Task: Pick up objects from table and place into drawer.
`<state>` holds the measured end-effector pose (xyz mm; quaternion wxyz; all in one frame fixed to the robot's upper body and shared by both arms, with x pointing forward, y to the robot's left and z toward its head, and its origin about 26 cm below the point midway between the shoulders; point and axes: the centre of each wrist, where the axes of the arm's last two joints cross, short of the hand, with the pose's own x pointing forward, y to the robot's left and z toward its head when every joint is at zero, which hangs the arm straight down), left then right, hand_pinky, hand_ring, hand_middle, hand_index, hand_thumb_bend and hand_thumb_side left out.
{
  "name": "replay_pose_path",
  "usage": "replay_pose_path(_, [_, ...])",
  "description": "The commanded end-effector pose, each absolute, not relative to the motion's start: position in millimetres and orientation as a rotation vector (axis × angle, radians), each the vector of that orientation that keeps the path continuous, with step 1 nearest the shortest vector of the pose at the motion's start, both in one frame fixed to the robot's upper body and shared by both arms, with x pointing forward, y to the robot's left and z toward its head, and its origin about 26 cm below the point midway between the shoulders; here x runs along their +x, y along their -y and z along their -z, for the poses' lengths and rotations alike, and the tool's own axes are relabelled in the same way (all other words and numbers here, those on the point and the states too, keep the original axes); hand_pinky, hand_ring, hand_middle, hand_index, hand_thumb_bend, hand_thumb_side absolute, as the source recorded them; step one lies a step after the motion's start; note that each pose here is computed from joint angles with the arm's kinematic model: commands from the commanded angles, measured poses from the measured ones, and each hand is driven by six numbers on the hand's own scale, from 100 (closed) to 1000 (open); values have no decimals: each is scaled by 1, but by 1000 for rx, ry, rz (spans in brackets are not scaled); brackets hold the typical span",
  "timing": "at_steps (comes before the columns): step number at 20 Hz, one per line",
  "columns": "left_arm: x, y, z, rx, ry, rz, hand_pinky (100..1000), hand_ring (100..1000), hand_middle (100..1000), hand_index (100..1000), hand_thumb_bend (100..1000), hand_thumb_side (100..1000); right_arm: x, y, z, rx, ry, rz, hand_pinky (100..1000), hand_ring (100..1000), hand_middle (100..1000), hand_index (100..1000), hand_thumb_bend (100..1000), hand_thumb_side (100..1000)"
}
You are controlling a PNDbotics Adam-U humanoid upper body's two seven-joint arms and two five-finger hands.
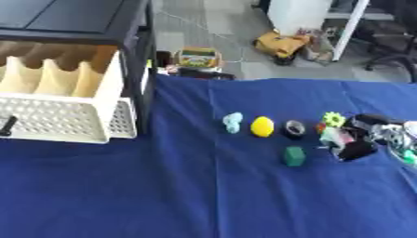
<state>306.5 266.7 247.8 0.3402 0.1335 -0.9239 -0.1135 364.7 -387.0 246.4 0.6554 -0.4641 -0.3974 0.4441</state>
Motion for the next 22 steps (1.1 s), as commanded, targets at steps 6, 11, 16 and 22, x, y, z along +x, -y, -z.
replay_pose_path(6, [304,-269,-255,352,2429,295,449,163,476,783,100,930,348,381,-272,-1113,987,-986,467,599,454,539,100,290])
replay_pose_path(11, [304,-269,-255,351,2428,294,449,164,476,783,100,931,330,366,-287,-1138,1064,-996,460,579,438,522,100,285])
replay_pose_path(16, [304,-270,-255,349,2429,295,448,165,476,782,100,927,310,347,-306,-1156,1167,-1003,443,549,419,507,100,279])
replay_pose_path(22, [304,-269,-254,343,2427,300,449,166,476,782,100,929,290,322,-333,-1181,1319,-998,432,521,403,494,100,281])
